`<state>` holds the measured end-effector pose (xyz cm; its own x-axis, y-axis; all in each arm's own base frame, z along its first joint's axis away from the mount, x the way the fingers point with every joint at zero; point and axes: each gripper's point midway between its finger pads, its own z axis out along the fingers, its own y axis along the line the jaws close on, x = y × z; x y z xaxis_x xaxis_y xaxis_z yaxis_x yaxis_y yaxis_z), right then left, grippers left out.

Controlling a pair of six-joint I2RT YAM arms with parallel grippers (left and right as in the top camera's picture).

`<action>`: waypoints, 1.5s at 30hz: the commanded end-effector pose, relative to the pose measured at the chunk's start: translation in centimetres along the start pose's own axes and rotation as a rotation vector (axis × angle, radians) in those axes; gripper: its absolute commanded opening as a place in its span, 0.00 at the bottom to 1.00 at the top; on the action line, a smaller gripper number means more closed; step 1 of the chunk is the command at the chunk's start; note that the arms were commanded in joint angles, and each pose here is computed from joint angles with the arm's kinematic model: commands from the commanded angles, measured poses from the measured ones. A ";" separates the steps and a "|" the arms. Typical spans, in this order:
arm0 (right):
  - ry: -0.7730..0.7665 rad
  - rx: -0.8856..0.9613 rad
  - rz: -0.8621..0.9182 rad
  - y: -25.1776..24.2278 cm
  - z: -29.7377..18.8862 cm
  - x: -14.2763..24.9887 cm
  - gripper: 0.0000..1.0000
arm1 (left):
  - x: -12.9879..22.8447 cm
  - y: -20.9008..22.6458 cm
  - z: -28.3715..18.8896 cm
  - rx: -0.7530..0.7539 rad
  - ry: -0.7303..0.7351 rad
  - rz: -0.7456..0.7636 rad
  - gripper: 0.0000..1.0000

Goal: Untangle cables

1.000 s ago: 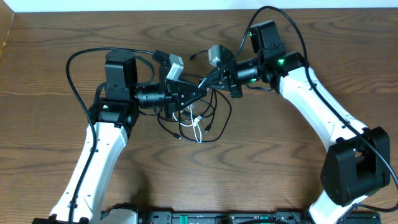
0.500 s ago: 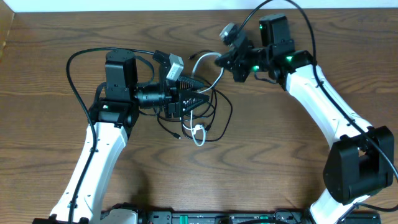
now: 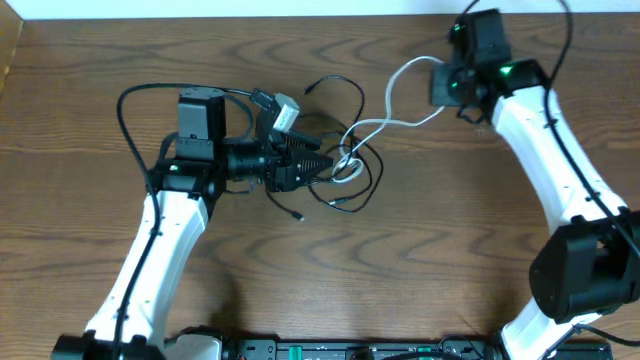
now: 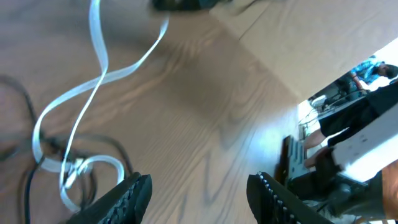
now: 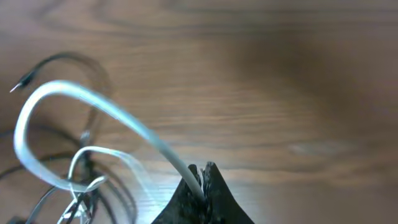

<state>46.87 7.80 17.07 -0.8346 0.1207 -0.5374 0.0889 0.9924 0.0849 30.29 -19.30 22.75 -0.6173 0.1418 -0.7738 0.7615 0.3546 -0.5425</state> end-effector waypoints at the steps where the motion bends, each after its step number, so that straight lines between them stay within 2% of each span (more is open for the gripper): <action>1: -0.047 0.110 0.090 -2.9 -1.1 -1.8 0.01 | 3.7 2.3 1.6 -0.027 0.079 -0.044 0.54; 9: 0.008 0.150 0.108 -4.7 -1.4 -0.8 0.01 | 8.5 4.9 6.0 0.048 0.194 -0.147 0.54; 17: 0.045 0.085 0.104 -3.5 -1.3 0.0 0.01 | 9.5 6.4 9.7 0.070 0.199 -0.115 0.54; 24: 0.061 0.025 0.105 -2.4 -1.3 0.2 0.01 | 9.4 9.7 11.0 -0.129 0.198 -0.134 0.55; 30: 0.066 0.023 0.094 -2.1 -1.3 0.4 0.01 | 9.6 10.0 11.5 -0.171 0.209 -0.107 0.55; 37: 0.067 0.020 0.088 -1.8 -1.3 0.4 0.01 | 11.5 11.6 11.9 -0.259 0.259 -0.145 0.55; 40: 0.071 0.021 0.088 -1.8 -1.3 0.5 0.01 | 12.6 13.8 11.5 -0.374 0.278 -0.188 0.55; 45: 0.076 0.022 0.069 -1.9 -1.3 0.6 0.01 | 12.7 14.4 11.2 -0.412 0.283 -0.184 0.55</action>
<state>45.23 5.43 17.07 -0.8669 0.2047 -0.4545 0.1790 0.9788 0.0995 35.07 -23.54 2.16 -0.7941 0.2772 -0.5410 0.5620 0.6737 -0.4799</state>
